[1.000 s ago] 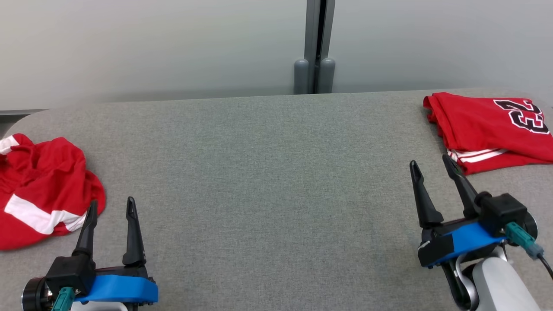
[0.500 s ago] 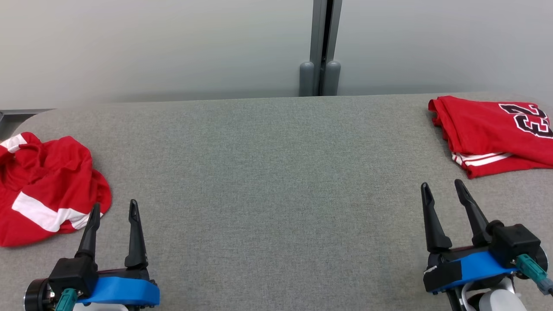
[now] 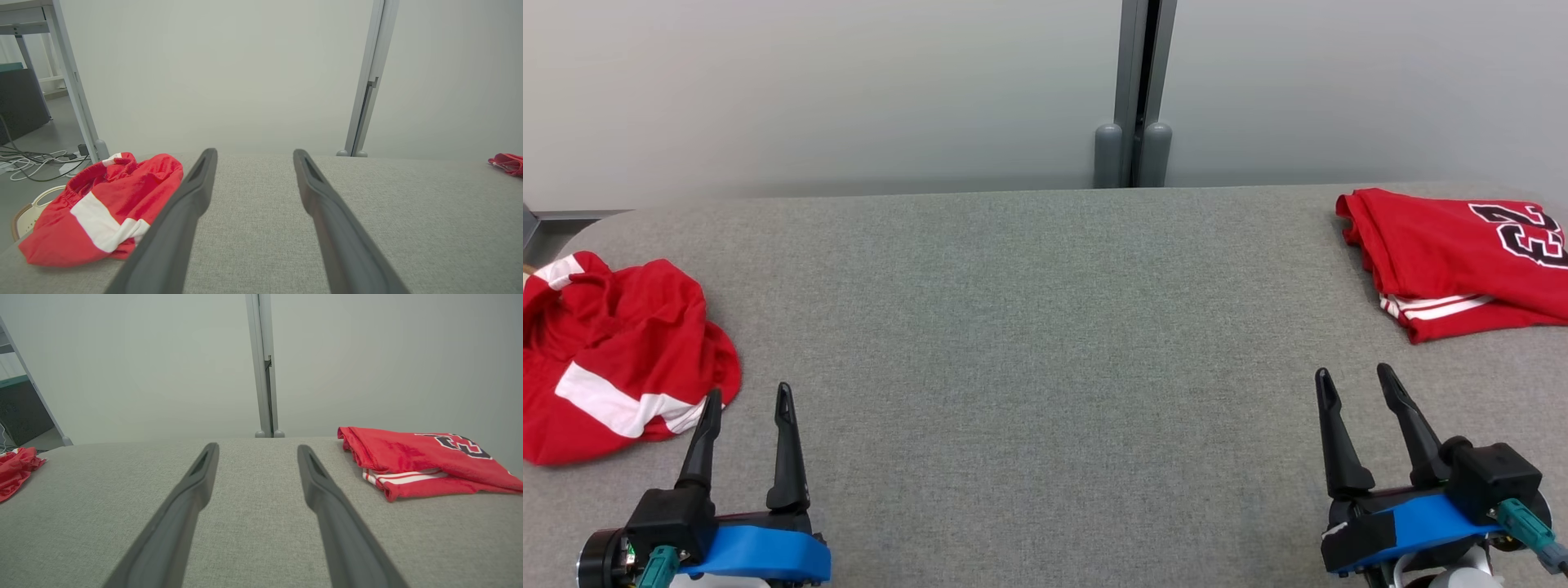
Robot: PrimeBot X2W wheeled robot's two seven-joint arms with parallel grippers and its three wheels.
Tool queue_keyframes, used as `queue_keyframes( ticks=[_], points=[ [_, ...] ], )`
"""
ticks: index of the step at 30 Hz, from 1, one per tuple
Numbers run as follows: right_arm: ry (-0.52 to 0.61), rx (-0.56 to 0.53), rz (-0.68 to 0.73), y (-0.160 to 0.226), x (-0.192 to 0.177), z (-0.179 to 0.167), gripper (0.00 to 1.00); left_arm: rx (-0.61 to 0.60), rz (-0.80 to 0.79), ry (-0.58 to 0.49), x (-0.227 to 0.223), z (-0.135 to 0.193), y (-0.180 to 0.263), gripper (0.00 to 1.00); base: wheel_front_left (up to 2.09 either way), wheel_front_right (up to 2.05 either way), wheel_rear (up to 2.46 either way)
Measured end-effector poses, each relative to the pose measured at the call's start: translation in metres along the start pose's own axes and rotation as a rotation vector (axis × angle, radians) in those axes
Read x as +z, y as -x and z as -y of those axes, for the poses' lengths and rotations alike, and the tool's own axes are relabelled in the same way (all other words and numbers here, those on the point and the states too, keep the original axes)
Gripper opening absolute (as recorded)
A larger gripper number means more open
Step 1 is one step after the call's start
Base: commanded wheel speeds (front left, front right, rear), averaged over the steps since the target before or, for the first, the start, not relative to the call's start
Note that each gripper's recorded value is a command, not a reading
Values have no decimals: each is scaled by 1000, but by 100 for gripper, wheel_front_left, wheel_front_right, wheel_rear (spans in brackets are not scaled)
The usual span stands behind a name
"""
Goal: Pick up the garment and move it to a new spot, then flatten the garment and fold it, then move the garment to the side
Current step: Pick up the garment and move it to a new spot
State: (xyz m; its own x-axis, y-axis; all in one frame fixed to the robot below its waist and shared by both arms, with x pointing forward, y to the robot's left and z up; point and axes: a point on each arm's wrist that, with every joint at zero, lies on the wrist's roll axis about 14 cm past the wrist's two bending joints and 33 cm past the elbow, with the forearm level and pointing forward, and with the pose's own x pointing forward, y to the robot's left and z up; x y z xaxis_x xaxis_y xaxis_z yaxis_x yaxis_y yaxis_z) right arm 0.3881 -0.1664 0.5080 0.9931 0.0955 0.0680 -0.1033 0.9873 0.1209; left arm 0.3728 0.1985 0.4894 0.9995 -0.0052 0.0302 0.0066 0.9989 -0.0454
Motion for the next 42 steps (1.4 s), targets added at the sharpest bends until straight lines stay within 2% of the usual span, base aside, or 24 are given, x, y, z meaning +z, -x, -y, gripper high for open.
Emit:
queue_keyframes(
  ticks=[20, 32, 42],
  points=[
    [-3, 16, -9, -3, -3, -5, 100, 23, 0, -6, 0, -7, 4, 100, 0, 0, 0],
    [-13, 104, -33, -20, -12, -35, 100, 150, 1, -27, 4, -49, 26, 100, 0, 0, 0],
    [-13, 225, -64, -39, -24, -78, 100, 290, 1, -46, 7, -88, 58, 100, 0, 0, 0]
  ],
)
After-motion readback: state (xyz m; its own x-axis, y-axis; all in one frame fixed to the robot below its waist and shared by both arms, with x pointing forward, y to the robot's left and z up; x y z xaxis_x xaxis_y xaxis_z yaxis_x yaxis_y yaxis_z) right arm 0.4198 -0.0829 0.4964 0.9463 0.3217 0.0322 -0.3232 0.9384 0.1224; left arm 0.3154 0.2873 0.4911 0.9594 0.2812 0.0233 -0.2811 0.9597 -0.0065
